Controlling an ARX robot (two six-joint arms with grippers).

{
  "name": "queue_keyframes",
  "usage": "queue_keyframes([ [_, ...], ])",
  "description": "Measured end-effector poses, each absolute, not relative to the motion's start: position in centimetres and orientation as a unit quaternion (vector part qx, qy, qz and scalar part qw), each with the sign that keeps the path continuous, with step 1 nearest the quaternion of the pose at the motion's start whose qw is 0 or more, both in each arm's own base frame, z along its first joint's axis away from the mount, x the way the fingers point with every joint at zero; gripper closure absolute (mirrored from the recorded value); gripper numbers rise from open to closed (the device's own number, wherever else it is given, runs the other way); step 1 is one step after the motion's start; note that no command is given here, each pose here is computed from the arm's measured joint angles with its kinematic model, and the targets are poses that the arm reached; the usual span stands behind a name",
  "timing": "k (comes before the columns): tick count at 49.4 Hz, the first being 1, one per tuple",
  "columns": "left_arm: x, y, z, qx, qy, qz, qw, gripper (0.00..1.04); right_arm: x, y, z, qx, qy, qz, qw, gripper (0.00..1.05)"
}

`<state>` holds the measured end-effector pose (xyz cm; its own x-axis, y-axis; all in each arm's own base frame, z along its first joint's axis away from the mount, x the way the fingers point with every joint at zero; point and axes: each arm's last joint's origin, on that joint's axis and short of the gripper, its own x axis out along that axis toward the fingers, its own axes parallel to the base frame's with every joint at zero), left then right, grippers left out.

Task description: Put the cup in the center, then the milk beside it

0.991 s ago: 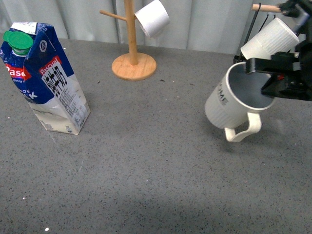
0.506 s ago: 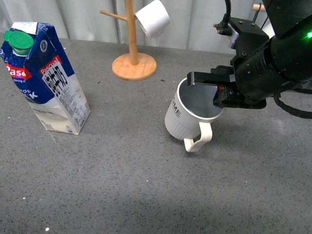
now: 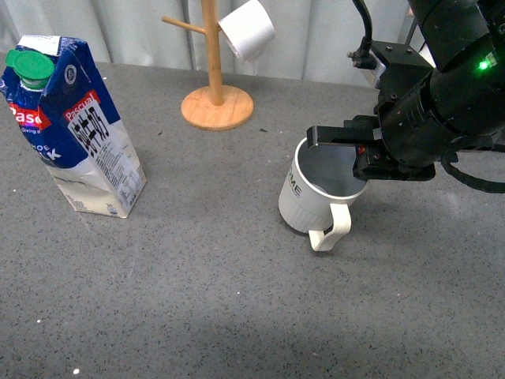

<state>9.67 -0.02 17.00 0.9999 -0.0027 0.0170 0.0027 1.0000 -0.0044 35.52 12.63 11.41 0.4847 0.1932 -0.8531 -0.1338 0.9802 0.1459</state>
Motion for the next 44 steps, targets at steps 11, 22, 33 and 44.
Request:
queue_keyframes([
  [11,9.7,0.0,17.0,-0.002,-0.008,-0.001,1.000,0.07,35.6,12.7,11.5,0.037,0.498,0.105,0.860,0.76],
  [22,9.7,0.0,17.0,-0.002,-0.008,-0.001,1.000,0.07,35.9,12.2,13.2,0.059,0.458,0.102,0.881,0.40],
  [33,9.7,0.0,17.0,-0.002,-0.008,-0.001,1.000,0.07,34.7,9.7,17.0,0.073,0.371,0.069,0.923,0.08],
  [44,9.7,0.0,17.0,-0.002,-0.008,-0.001,1.000,0.07,30.1,4.5,17.2,0.020,0.097,0.006,0.995,0.36],
])
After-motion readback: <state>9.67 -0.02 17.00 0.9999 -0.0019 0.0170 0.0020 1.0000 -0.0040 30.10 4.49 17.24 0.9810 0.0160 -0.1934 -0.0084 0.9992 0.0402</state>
